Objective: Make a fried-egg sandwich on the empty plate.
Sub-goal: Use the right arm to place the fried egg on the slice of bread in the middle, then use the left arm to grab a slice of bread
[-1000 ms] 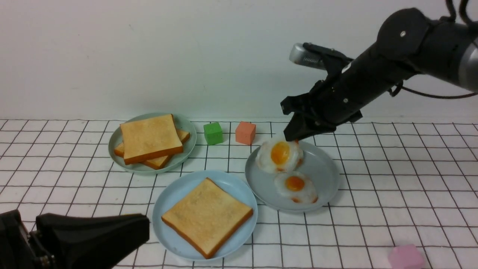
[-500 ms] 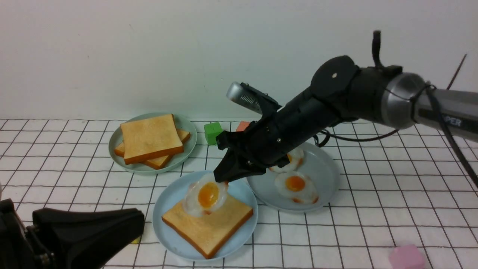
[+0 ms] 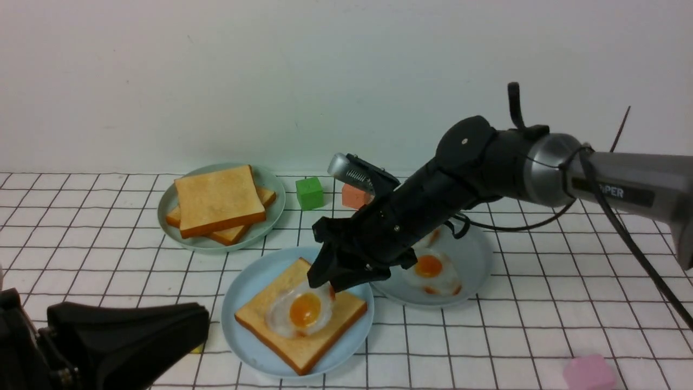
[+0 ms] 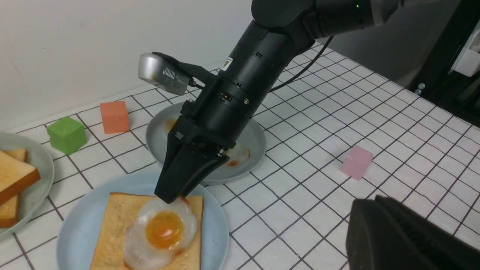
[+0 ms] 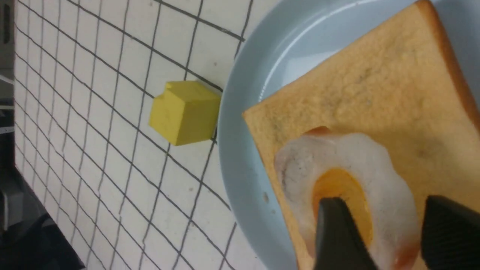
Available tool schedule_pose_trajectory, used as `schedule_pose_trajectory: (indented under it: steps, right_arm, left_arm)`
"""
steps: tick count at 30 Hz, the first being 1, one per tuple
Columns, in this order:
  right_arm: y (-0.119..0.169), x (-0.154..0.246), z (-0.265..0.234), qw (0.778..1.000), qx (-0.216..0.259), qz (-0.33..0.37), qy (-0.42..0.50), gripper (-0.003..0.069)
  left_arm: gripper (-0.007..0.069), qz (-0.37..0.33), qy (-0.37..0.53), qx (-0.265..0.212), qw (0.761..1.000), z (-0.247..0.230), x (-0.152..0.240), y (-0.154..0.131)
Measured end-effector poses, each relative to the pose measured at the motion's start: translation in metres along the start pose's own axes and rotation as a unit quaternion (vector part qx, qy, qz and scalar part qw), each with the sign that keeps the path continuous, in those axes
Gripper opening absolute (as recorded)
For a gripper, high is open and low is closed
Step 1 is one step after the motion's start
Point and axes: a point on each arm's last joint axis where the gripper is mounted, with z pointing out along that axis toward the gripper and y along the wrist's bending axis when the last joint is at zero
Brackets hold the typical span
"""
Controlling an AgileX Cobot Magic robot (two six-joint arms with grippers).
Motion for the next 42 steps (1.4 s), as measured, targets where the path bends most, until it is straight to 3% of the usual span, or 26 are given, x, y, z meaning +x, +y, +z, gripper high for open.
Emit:
schedule_pose_trajectory:
  steps: [1,3,4,8,11,14,16,19,23,25,28,30,36,42]
  right_arm:
    - [-0.003,0.000,-0.005,1.000,0.013,-0.003,0.007,0.0407]
    - [-0.006,-0.001,-0.010,1.000,0.022,-0.003,0.010,0.0431]
    - [-0.011,-0.002,-0.026,0.999,0.049,-0.006,0.016,0.0452]
    - [-0.011,-0.002,-0.067,0.994,0.104,-0.031,0.016,0.0438]
    - [0.014,0.011,-0.130,0.981,0.178,-0.080,0.007,0.0321]
    - [0.038,0.032,-0.173,0.972,0.208,-0.106,-0.030,0.0203]
    - [0.046,0.041,-0.187,0.969,0.217,-0.114,-0.044,0.0142]
    - [0.071,0.085,-0.231,0.960,0.223,-0.137,-0.097,0.0022]
    - [0.081,0.123,-0.252,0.957,0.213,-0.147,-0.130,-0.0005]
    - [0.084,0.156,-0.262,0.954,0.204,-0.153,-0.157,-0.0005]
    - [0.084,0.175,-0.268,0.948,0.202,-0.161,-0.184,-0.0003]
    - [0.085,0.194,-0.275,0.940,0.198,-0.171,-0.220,0.0000]
    - [0.088,0.214,-0.283,0.931,0.194,-0.182,-0.249,0.0003]
    - [0.087,0.216,-0.281,0.935,0.195,-0.179,-0.236,0.0006]
  left_arm:
    - [-0.0010,0.000,0.009,0.000,1.000,0.001,0.002,0.000]
    - [-0.0010,0.000,0.018,-0.001,1.000,0.002,0.003,0.000]
    - [-0.0010,0.000,0.037,-0.002,0.999,0.005,0.006,0.001]
    - [-0.0010,-0.004,0.077,-0.006,0.997,0.015,0.013,0.002]
    - [-0.0010,-0.030,0.136,-0.021,0.990,0.039,0.021,0.004]
    - [-0.0013,-0.057,0.186,-0.051,0.980,0.060,0.017,0.011]
    - [-0.0013,-0.067,0.209,-0.072,0.973,0.070,0.012,0.017]
    - [-0.0013,-0.085,0.259,-0.142,0.952,0.101,-0.006,0.051]
    - [-0.0013,-0.084,0.268,-0.186,0.942,0.122,-0.020,0.091]
    - [-0.0013,-0.085,0.281,-0.209,0.933,0.140,-0.024,0.127]
    - [-0.0013,-0.073,0.294,-0.215,0.928,0.155,-0.024,0.151]
    - [-0.0013,-0.029,0.315,-0.207,0.926,0.177,-0.022,0.177]
    - [-0.0013,0.038,0.378,-0.167,0.910,0.225,-0.011,0.209]
    - [-0.0013,0.057,0.438,-0.136,0.887,0.258,-0.009,0.240]
